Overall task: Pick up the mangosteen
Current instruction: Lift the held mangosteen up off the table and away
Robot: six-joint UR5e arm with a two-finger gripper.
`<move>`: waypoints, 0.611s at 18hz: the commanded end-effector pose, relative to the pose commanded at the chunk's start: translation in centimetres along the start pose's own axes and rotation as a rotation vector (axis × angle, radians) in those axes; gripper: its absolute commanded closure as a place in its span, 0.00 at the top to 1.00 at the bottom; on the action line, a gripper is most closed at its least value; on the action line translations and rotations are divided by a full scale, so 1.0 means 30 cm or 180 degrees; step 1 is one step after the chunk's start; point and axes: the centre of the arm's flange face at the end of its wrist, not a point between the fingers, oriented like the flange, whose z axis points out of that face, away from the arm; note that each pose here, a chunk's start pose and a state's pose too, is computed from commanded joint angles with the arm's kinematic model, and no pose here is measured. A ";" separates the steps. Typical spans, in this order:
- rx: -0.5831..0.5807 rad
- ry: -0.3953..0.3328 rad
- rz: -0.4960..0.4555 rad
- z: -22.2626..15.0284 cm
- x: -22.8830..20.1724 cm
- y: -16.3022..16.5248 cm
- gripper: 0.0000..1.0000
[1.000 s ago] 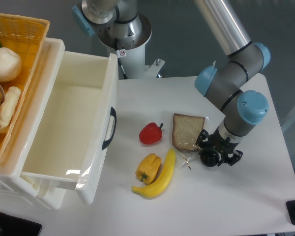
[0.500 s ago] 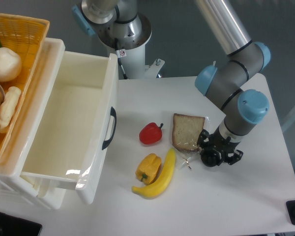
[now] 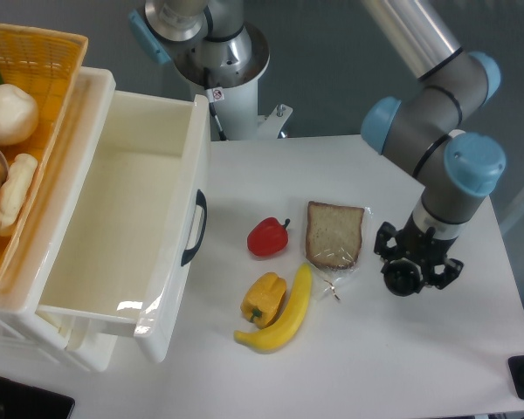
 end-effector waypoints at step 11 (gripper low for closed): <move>-0.0519 -0.0045 0.0372 -0.201 -0.088 0.046 0.21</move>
